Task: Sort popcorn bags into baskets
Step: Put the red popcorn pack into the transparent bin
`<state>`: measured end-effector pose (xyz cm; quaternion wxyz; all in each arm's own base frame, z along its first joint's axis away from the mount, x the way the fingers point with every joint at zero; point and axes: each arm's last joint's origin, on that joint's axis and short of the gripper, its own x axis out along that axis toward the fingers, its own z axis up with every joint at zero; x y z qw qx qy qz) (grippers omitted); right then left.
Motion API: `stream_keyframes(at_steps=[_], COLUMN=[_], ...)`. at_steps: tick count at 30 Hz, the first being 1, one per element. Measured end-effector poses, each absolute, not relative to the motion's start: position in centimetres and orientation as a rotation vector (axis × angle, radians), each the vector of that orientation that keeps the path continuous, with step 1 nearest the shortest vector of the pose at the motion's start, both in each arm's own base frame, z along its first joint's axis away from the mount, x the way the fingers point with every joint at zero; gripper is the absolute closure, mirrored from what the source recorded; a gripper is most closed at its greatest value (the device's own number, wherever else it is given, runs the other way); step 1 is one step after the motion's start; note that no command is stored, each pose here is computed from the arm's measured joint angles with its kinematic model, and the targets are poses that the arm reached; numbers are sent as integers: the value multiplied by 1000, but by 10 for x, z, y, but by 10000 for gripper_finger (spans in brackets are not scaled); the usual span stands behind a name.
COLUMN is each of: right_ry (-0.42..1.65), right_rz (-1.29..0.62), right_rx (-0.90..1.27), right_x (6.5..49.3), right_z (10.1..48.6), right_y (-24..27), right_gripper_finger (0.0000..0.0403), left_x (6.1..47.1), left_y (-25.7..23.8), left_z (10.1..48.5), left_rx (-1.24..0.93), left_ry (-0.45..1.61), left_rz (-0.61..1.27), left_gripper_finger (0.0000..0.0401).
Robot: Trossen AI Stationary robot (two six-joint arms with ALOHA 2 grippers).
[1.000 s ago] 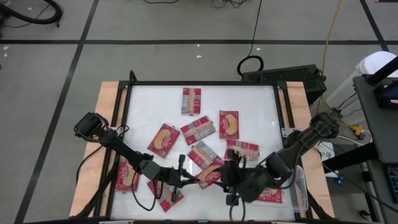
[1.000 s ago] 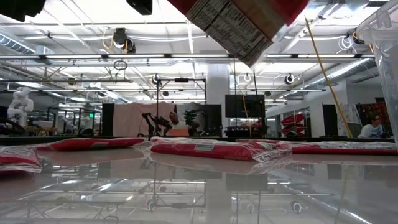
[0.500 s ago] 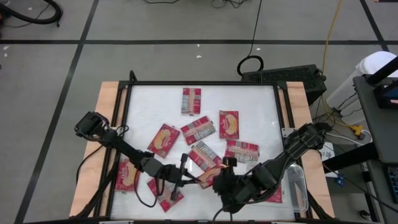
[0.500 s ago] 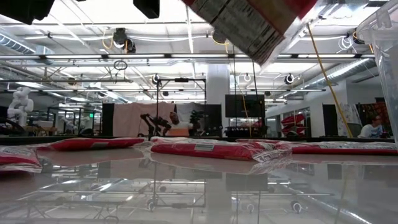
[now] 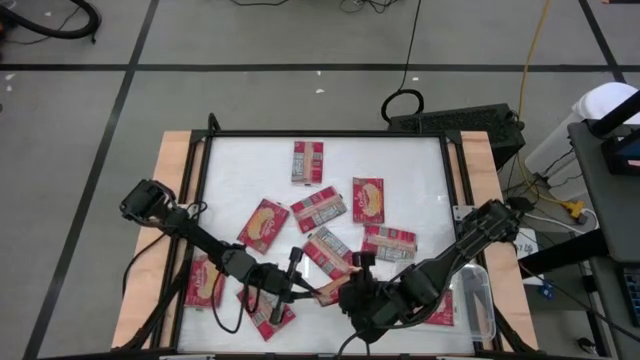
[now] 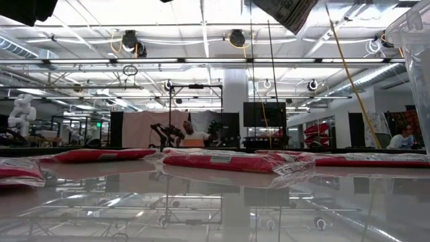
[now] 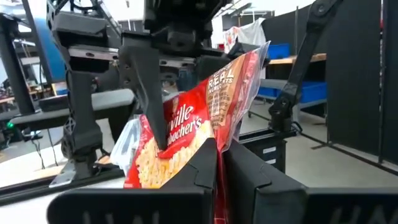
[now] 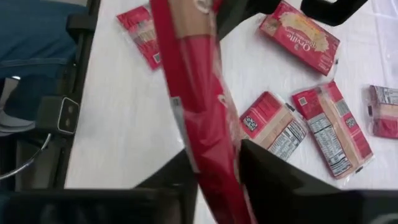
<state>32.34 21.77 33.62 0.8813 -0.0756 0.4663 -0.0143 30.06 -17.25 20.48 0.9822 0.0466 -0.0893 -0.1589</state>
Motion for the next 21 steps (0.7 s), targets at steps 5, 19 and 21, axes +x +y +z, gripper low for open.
stream_keyframes(at_steps=[5,19,21], right_ry=[973,1071,1079], right_rz=[-10,-13,-25], right_rx=[-139,122,183], right_x=[320,290,282], right_z=[341,369,378], right_y=[216,200,195], right_gripper_finger=[384,396,393], left_x=[302,296,295], left_y=[-171,-177,-179], left_z=[205,205,205], left_rx=[96,82,79], left_ry=[-175,-165,-161], left_rz=[-312,-159,-142], left_gripper_finger=[369,123,102])
